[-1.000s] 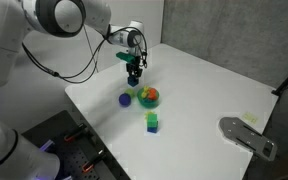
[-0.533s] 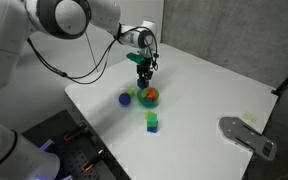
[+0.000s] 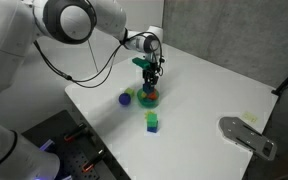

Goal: Pick up the blue block on the left and put it in the bowl

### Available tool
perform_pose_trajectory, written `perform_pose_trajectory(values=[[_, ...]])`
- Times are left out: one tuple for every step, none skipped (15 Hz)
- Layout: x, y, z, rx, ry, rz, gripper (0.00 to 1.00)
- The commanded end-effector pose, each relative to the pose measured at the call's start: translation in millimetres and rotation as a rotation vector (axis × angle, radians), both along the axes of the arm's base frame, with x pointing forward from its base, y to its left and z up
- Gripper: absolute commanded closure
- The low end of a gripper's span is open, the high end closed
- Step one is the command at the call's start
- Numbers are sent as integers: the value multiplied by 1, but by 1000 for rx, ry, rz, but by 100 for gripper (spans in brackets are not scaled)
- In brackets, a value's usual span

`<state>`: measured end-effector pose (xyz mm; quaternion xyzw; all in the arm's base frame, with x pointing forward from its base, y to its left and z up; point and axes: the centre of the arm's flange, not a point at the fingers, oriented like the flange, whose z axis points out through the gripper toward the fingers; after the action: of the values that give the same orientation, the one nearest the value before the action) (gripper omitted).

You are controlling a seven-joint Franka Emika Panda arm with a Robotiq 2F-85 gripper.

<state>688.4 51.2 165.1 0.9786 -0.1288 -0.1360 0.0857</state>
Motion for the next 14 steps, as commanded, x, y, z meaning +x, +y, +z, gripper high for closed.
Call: perform_pose_trajectory(values=[[10,3,-11,-51,-6,-6,69],[9,4,-14,-56,-1,-4,69],[9,4,-15,-59,3,-2,69],[9,5,-14,-56,6,0,19],[9,6,-10,-46,6,1,17],[9,8,-5,-38,4,3,10],[9,9,1,-31,-1,5,4],[10,10,10,-23,-10,6,0],[11,12,18,-17,-17,8,0],[13,15,28,-10,-16,9,0],[14,17,37,-5,-19,12,0],[16,21,48,-1,-16,18,0],[17,25,62,4,-5,28,0],[17,28,73,9,5,36,0]])
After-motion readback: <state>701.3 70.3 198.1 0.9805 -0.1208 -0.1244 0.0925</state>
